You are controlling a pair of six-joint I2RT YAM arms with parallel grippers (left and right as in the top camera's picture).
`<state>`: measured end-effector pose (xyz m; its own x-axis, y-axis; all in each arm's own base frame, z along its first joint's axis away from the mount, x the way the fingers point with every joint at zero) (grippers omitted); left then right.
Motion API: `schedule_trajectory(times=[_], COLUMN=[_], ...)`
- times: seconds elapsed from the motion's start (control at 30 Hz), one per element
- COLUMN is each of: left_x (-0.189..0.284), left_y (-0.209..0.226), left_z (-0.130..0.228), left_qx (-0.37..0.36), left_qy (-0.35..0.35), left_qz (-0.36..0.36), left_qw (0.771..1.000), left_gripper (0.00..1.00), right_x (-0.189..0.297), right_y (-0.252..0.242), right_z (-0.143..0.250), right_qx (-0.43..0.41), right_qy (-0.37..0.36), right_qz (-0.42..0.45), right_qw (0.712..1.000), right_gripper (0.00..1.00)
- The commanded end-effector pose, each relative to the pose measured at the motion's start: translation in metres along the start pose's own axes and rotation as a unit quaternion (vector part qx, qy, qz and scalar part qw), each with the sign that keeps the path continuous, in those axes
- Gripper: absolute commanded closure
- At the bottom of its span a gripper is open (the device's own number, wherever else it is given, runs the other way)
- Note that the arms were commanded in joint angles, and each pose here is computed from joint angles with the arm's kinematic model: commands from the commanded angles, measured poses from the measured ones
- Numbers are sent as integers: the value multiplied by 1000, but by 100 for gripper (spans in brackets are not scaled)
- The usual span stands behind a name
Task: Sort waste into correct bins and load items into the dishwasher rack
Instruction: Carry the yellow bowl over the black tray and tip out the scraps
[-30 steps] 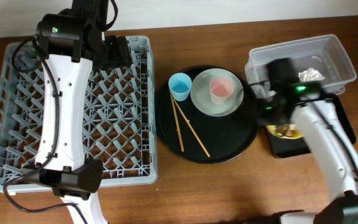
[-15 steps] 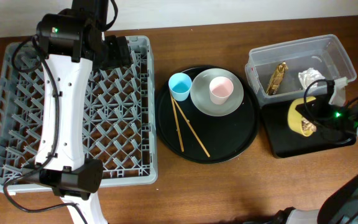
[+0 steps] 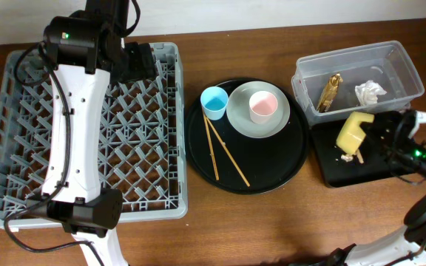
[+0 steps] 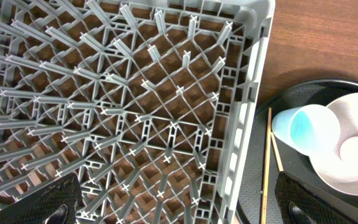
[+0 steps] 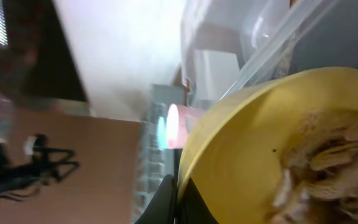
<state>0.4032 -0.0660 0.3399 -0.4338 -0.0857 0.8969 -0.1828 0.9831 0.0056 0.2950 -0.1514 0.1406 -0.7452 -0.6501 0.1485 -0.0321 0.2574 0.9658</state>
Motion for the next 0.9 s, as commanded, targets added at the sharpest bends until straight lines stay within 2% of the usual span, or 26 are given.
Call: schedule_trajectory(times=[0.0,0.17,0.43,0.53,0.6,0.7,0.77,0.87], left_x=[3,3,3,3,3,3,3,3], left_y=[2,2,2,2,2,2,2,2], left_z=[-2,-2,-2,-2,-2,-2,-2,-2], left_qx=[-5,-5,-5,-5,-5,-5,-5,-5], left_qy=[-8,-8,-8,-8,-8,-8,-8,-8], left_qz=[-4,-4,-4,-4,-4,-4,-4,-4], left_qw=[1000,1000,1000,1000,1000,1000,1000,1000], left_gripper=[1,1,1,1,1,1,0,1], right_x=[11,14,22,34,37,44,45,45], right_y=[-3,-9,-11,-13,-13,-14,-12,-13], right_z=[1,1,1,-3,0,-6,-1,-3], right_qx=[13,-9,-123,-124,-159,-144,-183,-175], right_qy=[-31,-35,-42,-61,-65,-76,-75,-76], right_qz=[-59,-59,-61,-60,-61,-60,-62,-62], right_qw=[998,998,990,989,983,985,978,980], right_gripper=[96,96,96,96,96,96,96,96])
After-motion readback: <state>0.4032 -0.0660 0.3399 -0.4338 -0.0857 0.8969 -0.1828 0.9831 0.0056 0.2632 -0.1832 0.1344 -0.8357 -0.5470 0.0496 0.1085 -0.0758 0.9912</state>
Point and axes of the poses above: each gripper's point midway between its finger pads, its own x axis back along the fingers, its own y axis along the line the jaws close on, z = x × y, the point moved 5 cm from there along x, back along the fingers
